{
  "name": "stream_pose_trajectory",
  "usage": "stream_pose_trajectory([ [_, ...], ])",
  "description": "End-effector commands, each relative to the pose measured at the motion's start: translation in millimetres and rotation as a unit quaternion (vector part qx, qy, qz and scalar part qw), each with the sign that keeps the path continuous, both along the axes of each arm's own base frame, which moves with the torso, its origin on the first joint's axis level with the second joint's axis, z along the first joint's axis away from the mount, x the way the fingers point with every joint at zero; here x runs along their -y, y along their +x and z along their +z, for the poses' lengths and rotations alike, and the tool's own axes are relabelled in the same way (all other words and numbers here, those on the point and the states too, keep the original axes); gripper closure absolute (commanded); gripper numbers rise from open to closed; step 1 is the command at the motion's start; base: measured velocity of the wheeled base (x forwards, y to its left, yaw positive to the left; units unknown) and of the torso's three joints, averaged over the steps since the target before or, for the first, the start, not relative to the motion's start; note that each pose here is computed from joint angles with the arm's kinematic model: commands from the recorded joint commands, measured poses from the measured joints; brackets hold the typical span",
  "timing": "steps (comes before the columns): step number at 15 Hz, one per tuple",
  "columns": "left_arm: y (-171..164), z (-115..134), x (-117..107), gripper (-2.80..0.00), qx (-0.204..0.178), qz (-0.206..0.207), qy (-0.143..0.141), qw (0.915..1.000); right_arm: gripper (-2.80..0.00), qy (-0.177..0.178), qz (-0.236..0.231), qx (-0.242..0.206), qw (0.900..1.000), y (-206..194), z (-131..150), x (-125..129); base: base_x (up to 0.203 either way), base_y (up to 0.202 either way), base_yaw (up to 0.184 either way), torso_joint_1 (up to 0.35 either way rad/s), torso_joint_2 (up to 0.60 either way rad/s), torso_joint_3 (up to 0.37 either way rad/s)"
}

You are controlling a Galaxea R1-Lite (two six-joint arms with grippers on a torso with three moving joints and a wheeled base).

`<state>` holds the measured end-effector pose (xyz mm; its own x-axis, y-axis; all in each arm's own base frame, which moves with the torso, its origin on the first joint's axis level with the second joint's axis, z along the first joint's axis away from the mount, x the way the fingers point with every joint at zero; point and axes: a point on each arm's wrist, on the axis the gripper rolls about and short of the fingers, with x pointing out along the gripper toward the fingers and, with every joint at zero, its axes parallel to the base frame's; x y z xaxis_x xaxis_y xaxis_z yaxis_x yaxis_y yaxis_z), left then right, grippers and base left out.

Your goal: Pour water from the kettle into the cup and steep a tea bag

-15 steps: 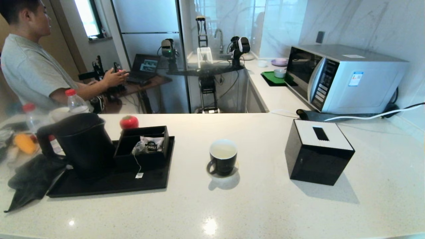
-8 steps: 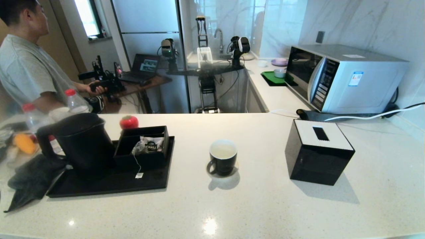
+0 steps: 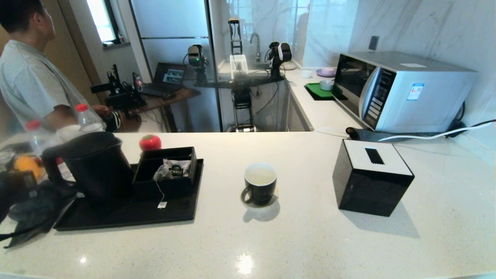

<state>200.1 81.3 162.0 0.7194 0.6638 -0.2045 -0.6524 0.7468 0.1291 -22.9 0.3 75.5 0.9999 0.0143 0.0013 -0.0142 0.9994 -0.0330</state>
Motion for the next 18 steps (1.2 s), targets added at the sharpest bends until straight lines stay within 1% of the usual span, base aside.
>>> stream_pose_trajectory([
  [1,30,-32,-37,0.00,0.016,0.020,0.035,0.9991,0.00,0.000,0.000,-0.001,1.000,0,0,0,0.000,0.000,0.000,0.000,0.00,0.000],
  [2,29,-34,-51,0.00,0.033,0.019,0.054,0.9978,0.00,0.000,0.000,-0.001,1.000,0,0,0,0.000,0.000,0.000,0.000,0.00,0.000],
  [3,24,-35,-61,0.00,0.036,0.007,0.064,0.9973,0.00,0.000,0.001,-0.001,1.000,0,0,0,0.000,0.000,0.000,0.000,0.00,0.000],
  [5,13,-35,-78,0.00,0.042,-0.018,0.073,0.9963,0.00,0.000,0.001,-0.001,1.000,0,0,0,0.000,0.000,0.000,0.000,0.00,0.000],
  [7,4,-41,-87,0.00,0.047,-0.056,0.073,0.9946,0.00,0.000,0.000,-0.001,1.000,0,0,0,0.000,0.000,0.000,0.000,0.00,0.000],
  [9,-1,-53,-92,0.00,0.053,-0.075,0.075,0.9929,0.00,0.000,0.001,-0.001,1.000,0,0,0,0.000,0.000,0.000,0.000,0.00,0.000],
  [10,-6,-60,-91,0.00,0.045,-0.083,0.065,0.9934,0.00,0.000,0.001,-0.001,1.000,0,0,0,0.000,0.000,0.000,0.000,0.00,0.000],
  [11,-11,-64,-89,-2.80,0.038,-0.091,0.058,0.9935,0.00,0.000,0.001,-0.001,1.000,0,0,0,0.000,0.000,0.000,0.000,0.00,0.000],
  [14,-14,-70,-86,-2.80,0.028,-0.103,0.045,0.9933,0.00,0.000,0.000,-0.001,1.000,0,0,0,0.000,0.000,0.000,0.000,0.00,0.000],
  [18,-7,-82,-93,-2.80,0.017,-0.109,0.029,0.9934,0.00,0.000,0.000,-0.001,1.000,0,0,0,0.000,0.000,0.000,0.000,0.00,0.000],
])
